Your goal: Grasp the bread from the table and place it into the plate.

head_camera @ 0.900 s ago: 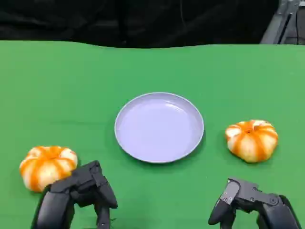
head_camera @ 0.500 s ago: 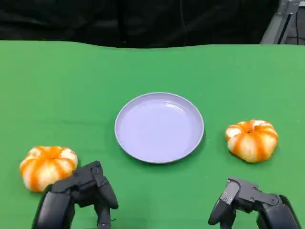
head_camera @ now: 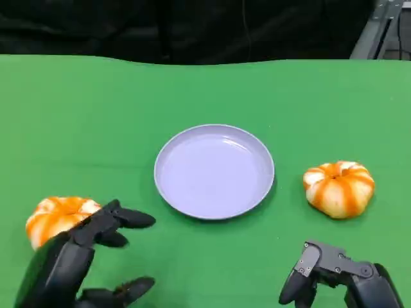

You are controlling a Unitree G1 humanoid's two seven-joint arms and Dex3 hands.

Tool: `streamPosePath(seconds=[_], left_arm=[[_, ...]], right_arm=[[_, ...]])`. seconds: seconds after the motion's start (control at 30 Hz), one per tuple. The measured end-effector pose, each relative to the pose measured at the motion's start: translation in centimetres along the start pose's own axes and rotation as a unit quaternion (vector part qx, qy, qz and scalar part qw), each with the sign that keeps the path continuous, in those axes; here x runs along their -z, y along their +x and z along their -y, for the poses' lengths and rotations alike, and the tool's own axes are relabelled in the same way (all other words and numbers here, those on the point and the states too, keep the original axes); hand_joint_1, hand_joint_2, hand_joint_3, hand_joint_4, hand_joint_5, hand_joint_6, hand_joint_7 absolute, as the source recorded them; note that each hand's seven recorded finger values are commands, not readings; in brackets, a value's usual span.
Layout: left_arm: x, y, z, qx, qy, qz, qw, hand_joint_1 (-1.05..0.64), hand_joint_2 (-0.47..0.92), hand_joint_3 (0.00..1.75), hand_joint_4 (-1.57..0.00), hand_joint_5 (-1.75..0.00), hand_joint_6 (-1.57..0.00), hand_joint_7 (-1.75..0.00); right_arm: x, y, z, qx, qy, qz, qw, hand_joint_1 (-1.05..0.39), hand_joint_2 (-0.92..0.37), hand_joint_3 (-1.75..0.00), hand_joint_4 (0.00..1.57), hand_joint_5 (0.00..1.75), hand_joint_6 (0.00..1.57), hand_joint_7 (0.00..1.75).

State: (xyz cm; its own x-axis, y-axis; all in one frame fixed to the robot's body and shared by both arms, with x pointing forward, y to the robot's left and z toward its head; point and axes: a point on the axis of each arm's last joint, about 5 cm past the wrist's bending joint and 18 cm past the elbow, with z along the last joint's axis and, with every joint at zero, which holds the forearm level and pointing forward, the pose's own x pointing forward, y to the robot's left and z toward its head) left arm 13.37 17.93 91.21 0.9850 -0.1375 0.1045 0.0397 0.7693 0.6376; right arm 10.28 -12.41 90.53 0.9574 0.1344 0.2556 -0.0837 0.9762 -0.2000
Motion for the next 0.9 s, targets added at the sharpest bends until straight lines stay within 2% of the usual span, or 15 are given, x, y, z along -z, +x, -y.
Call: streamPosePath(seconds=[0.03, 0.07, 0.13, 0.17, 0.23, 0.4, 0.63, 0.77, 0.9], left_arm=[[0.0, 0.1, -0.2, 0.006, 0.027, -0.001, 1.000, -0.55, 0.91, 0.02, 0.00, -0.97, -0.18, -0.50], [0.0, 0.2, -0.4, 0.012, 0.048, -0.002, 0.999, -0.57, 0.92, 0.03, 0.00, -0.82, -0.13, -0.45], [-0.2, 0.5, -0.7, 0.029, 0.105, -0.006, 0.994, -0.58, 0.92, 0.03, 0.00, -0.74, -0.11, -0.42], [-0.3, 0.5, -0.9, 0.038, 0.129, -0.011, 0.991, -0.57, 0.92, 0.03, 0.00, -0.55, -0.09, -0.38], [-0.4, 0.7, -0.9, 0.057, 0.181, -0.027, 0.981, -0.56, 0.91, 0.01, 0.00, -0.41, -0.09, -0.34], [-0.6, 1.4, -0.7, 0.066, 0.259, -0.050, 0.962, -0.59, 0.90, 0.00, 0.00, -0.25, -0.08, -0.30], [-0.2, 3.8, -0.4, 0.074, 0.342, -0.106, 0.931, -0.59, 0.89, 0.00, 0.00, -0.23, -0.09, -0.25], [0.6, 5.4, -0.2, 0.082, 0.356, -0.144, 0.919, -0.57, 0.88, 0.00, 0.00, -0.24, -0.09, -0.22], [0.8, 6.0, -0.2, 0.081, 0.357, -0.157, 0.917, -0.56, 0.88, 0.00, 0.00, -0.28, -0.11, -0.20]], right_arm=[[0.0, 0.0, -0.01, 0.000, 0.000, 0.000, 1.0000, -0.02, -0.19, -1.65, 0.82, 1.75, 0.82, 1.44], [0.0, 0.0, 0.00, 0.000, 0.000, 0.000, 1.0000, -0.02, -0.19, -1.65, 0.81, 1.75, 0.82, 1.44], [0.0, 0.0, -0.01, 0.001, 0.000, -0.001, 1.0000, -0.02, -0.19, -1.65, 0.81, 1.75, 0.82, 1.44], [0.0, 0.0, 0.00, 0.001, 0.000, -0.001, 1.0000, -0.02, -0.19, -1.65, 0.82, 1.75, 0.82, 1.44], [-0.1, -0.1, 0.00, 0.001, 0.000, -0.002, 1.0000, -0.02, -0.19, -1.65, 0.82, 1.75, 0.82, 1.44], [-0.1, -0.1, 0.00, 0.002, 0.000, -0.002, 1.0000, -0.02, -0.19, -1.65, 0.82, 1.75, 0.81, 1.44], [-0.1, -0.1, -0.07, 0.001, 0.002, -0.004, 1.0000, -0.01, -0.19, -1.65, 0.82, 1.75, 0.82, 1.44], [-0.1, 0.0, -0.17, -0.002, 0.004, -0.005, 1.0000, 0.00, -0.19, -1.65, 0.82, 1.75, 0.82, 1.44], [-0.1, -0.1, -0.23, -0.003, 0.005, -0.005, 1.0000, 0.00, -0.18, -1.64, 0.82, 1.75, 0.82, 1.44]])
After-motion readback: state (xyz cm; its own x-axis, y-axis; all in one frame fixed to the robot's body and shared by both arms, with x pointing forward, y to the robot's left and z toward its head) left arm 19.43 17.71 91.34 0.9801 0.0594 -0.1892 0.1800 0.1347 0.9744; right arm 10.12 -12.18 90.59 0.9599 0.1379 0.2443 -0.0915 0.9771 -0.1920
